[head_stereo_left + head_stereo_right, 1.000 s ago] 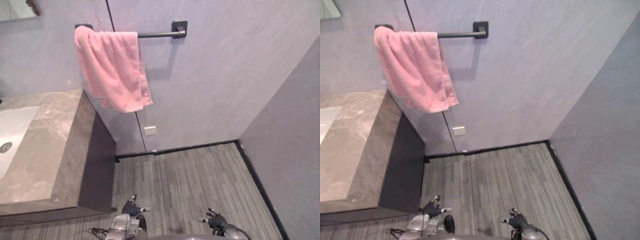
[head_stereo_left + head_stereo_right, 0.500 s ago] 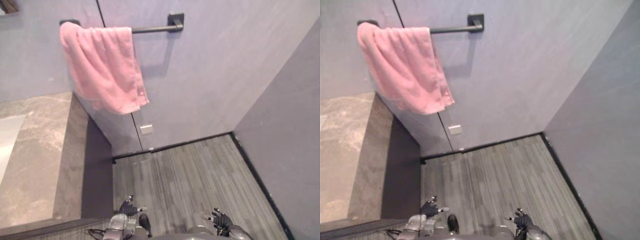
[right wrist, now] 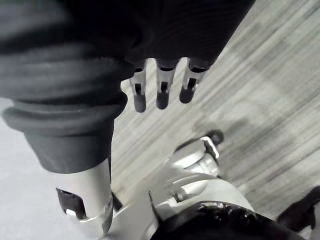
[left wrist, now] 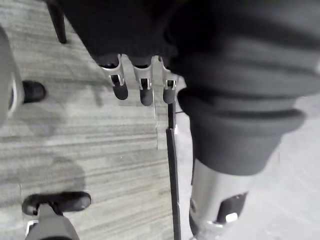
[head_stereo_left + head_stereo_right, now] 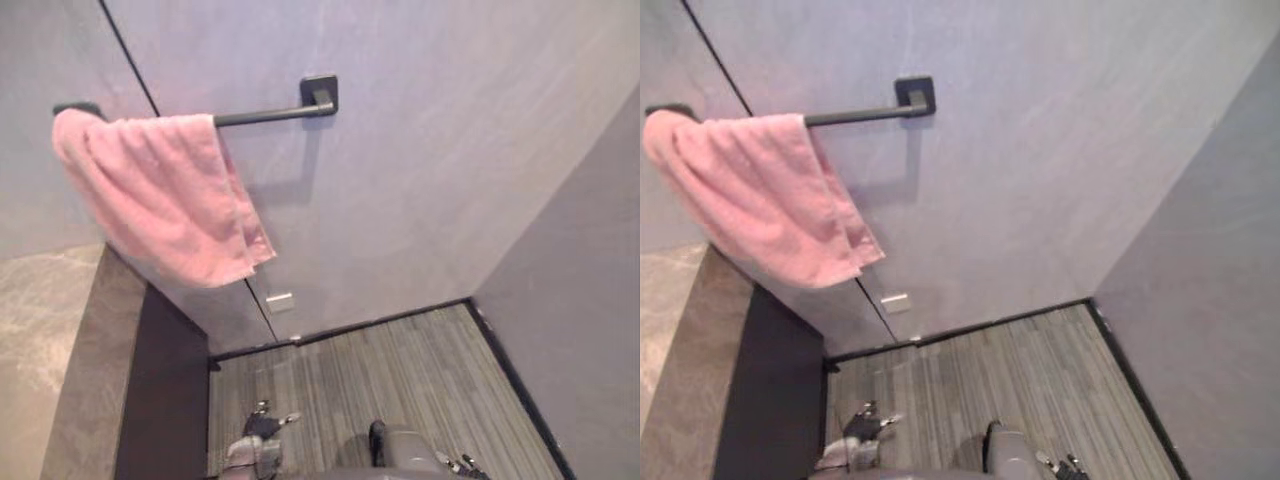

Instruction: Organize washtable

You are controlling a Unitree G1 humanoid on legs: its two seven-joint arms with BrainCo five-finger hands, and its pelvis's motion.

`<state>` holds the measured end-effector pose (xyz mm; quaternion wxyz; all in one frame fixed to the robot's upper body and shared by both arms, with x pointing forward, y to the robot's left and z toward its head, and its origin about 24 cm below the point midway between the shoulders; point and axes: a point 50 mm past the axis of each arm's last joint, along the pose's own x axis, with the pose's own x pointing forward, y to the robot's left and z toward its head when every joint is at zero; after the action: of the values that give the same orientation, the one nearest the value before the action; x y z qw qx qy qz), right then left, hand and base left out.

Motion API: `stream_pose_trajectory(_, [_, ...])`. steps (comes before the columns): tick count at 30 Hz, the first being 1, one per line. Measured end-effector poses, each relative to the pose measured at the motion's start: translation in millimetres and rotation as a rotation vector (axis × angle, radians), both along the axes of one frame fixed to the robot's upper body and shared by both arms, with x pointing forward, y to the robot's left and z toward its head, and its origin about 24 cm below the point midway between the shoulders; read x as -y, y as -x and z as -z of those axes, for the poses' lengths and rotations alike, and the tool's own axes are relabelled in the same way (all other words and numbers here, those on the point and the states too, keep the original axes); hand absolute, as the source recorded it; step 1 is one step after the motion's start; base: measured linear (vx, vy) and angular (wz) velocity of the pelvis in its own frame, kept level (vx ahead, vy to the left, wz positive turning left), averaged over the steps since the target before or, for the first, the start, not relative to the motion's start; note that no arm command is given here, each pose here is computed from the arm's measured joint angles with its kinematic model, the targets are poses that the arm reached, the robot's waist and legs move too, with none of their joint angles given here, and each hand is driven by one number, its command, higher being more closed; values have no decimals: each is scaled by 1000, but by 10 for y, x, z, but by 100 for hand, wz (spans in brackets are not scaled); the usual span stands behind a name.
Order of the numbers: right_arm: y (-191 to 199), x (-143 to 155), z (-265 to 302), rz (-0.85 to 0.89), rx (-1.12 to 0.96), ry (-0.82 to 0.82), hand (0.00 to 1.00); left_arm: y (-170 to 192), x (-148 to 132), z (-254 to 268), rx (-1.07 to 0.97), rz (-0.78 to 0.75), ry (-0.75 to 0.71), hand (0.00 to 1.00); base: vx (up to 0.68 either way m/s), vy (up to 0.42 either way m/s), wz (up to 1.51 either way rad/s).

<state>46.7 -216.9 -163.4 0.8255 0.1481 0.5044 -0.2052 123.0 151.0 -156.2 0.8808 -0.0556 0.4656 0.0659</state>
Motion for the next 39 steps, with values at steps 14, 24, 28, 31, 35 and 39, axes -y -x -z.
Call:
stream_pose_trajectory(14, [43,-92,36,-57,-53,1,0,74,-125,1,-9,2,-34,0,155,-122,45])
stream_pose_trajectory(24, [-511,27,-62,-176,32,79,0,-198,208,-107,81,342,-90,0,128,115,-33])
stream_pose_trajectory(28, [-586,-98,-52,-221,41,57,0,-83,10,-61,35,342,-137,0,34,119,-10])
stream_pose_trajectory(31, [-507,-157,-20,-220,20,38,0,18,-64,-16,-13,359,-154,0,8,-6,-17])
stream_pose_trajectory(35, [-494,-139,-16,-231,10,46,0,-11,55,-22,2,412,-141,0,12,-39,1])
stream_pose_trajectory(39, [-502,-116,-21,-253,6,63,0,-13,99,-25,10,418,-128,0,28,-27,7])
